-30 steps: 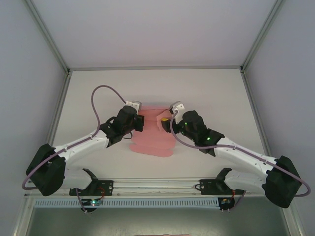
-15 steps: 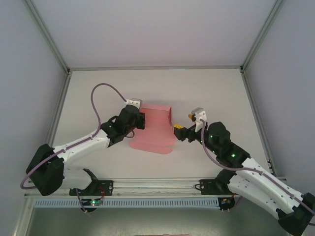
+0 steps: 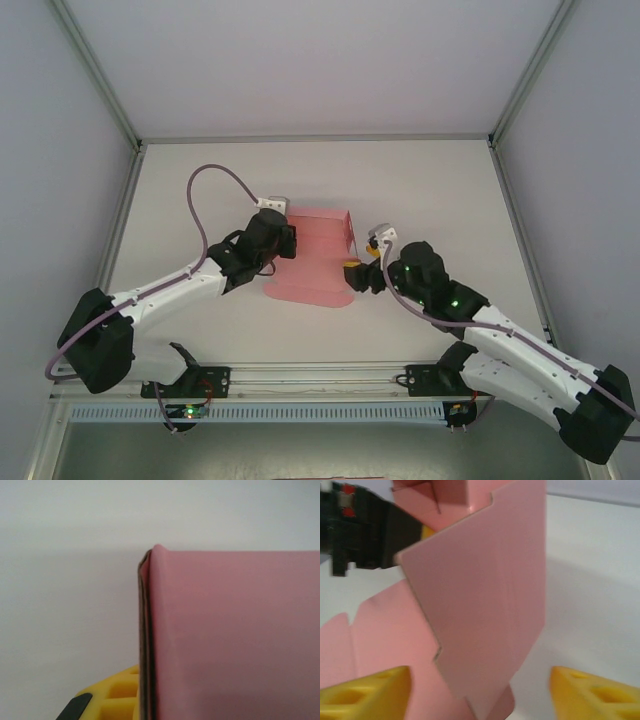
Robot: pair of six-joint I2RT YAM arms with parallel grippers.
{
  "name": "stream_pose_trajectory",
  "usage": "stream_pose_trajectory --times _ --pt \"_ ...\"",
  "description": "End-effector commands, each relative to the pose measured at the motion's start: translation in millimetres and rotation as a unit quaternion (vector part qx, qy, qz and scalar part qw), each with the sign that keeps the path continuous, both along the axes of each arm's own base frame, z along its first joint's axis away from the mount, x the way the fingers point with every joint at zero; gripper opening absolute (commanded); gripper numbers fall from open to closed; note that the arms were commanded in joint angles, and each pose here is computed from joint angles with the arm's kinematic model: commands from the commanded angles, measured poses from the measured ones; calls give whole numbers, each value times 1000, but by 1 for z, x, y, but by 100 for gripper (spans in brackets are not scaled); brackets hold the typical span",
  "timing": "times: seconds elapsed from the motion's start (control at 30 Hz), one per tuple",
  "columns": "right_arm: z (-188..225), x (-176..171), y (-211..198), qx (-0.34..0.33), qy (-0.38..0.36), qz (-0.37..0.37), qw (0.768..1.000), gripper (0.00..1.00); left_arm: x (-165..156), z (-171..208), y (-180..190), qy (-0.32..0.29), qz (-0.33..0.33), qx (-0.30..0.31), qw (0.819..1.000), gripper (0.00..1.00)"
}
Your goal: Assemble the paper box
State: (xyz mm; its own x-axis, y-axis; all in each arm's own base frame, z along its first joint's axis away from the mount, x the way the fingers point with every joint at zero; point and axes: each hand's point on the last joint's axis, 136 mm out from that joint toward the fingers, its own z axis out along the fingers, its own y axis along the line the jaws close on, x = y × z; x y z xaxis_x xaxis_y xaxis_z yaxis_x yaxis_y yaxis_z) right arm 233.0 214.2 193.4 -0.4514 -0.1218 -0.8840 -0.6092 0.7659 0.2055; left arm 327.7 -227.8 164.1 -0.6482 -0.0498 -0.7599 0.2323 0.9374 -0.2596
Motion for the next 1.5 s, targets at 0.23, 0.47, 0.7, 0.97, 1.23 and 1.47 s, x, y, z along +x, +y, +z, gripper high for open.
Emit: stream_pose_trajectory --times 0.23,0.47,0.7,0.97,1.23,1.47 --pt "28 38 -41 -61 -62 -153 984 27 -5 -3 -7 18 -5 -7 1000 0" --pt "16 52 -58 -122 -53 -214 968 2 -10 -1 -5 19 -5 -3 1000 0" --pt "4 59 -92 -211 -40 -302 929 2 -18 8 -9 18 -12 -11 1000 0" --pt "2 62 -115 -254 -47 -351 900 4 -31 23 -15 -1 -30 -1 1000 0" --pt "0 64 -100 -213 -44 -302 928 11 -35 29 -21 -11 -40 -1 999 0" --pt "17 35 -38 -76 -44 -94 992 40 -23 24 -12 -27 -10 29 999 0"
